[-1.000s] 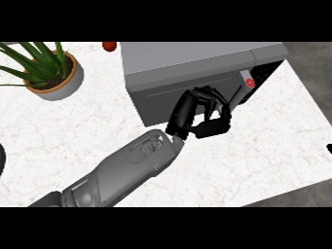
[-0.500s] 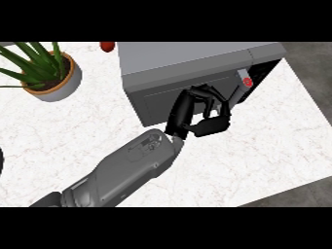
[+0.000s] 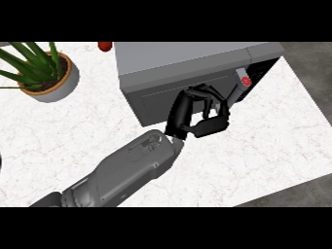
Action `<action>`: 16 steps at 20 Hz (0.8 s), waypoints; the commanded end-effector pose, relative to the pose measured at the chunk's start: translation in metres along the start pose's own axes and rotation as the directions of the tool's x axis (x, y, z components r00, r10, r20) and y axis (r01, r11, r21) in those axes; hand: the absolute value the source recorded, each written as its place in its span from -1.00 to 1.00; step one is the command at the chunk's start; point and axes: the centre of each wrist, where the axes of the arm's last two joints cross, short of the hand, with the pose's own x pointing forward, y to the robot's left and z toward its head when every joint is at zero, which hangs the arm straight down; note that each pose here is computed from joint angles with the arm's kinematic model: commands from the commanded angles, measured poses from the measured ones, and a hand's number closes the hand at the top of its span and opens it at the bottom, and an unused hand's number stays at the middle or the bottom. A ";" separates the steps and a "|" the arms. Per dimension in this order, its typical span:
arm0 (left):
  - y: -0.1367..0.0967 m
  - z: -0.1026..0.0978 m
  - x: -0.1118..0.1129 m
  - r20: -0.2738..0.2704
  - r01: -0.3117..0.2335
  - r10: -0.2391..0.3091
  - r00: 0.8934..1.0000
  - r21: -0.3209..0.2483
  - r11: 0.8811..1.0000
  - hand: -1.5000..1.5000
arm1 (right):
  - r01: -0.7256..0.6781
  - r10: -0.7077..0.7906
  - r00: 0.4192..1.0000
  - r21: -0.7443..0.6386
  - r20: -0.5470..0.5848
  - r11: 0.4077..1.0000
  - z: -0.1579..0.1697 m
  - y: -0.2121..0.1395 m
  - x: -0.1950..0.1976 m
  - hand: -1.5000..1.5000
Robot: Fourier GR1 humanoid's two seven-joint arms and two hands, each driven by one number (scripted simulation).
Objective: Pick up the milk, place it into the microwave and close the microwave
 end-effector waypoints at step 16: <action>0.021 -0.025 -0.003 0.018 0.029 -0.033 0.999 0.157 0.987 1.00 | 0.027 -0.027 1.000 0.073 -0.004 0.997 -0.007 0.004 0.011 -1.00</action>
